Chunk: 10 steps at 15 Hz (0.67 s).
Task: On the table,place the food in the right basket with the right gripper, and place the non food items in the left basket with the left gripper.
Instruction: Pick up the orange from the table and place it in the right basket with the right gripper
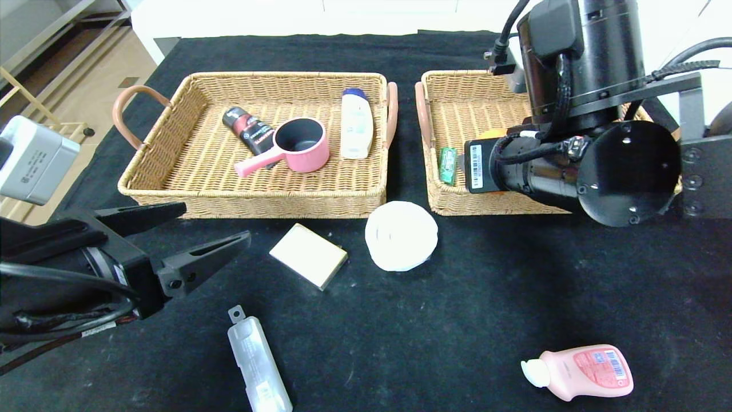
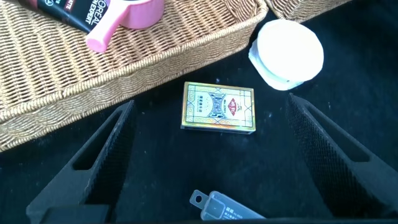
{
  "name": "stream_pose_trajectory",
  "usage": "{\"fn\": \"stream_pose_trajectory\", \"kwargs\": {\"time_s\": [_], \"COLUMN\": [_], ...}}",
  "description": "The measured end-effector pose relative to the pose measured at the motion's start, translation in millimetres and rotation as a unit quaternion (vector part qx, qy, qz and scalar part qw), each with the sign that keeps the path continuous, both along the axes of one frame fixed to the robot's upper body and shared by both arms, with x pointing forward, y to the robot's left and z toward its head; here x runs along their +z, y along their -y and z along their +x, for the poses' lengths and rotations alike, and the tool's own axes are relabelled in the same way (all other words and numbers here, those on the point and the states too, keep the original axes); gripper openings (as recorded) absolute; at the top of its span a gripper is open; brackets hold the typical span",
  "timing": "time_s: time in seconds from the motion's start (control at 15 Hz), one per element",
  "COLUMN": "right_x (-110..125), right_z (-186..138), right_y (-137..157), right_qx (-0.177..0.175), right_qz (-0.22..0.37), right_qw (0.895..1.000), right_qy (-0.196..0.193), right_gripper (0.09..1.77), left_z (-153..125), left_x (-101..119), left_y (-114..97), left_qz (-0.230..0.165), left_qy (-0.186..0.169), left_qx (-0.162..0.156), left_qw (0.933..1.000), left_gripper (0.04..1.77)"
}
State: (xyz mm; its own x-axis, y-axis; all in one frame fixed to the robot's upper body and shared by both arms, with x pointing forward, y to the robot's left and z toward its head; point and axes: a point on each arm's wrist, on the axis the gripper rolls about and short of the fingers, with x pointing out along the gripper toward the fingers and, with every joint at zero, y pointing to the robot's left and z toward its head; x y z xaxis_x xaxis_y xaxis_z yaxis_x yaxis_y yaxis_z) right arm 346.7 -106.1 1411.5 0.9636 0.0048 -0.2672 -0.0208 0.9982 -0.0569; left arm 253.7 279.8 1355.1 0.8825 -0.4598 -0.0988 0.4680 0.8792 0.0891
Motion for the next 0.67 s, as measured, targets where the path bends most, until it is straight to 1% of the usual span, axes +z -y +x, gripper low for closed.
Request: {"fn": "stream_pose_trajectory", "kwargs": {"time_s": [0.2,0.67], "right_x": [1,6], "right_z": [19,50], "right_y": [5,13], "right_qx": [-0.013,-0.042], "right_qz": [0.004,-0.002], "right_qw": [1.0,0.999], "right_qy": [0.003,0.018], "right_gripper": [1.19,1.19], "left_z": [0,0], "left_x": [0,-1], "left_y": [0,0], "left_qz": [0.0,0.003], "left_qy": [0.0,-0.001], "left_qx": [-0.001,0.0], "left_qw": [1.0,1.0], "left_gripper": [1.72,1.72]}}
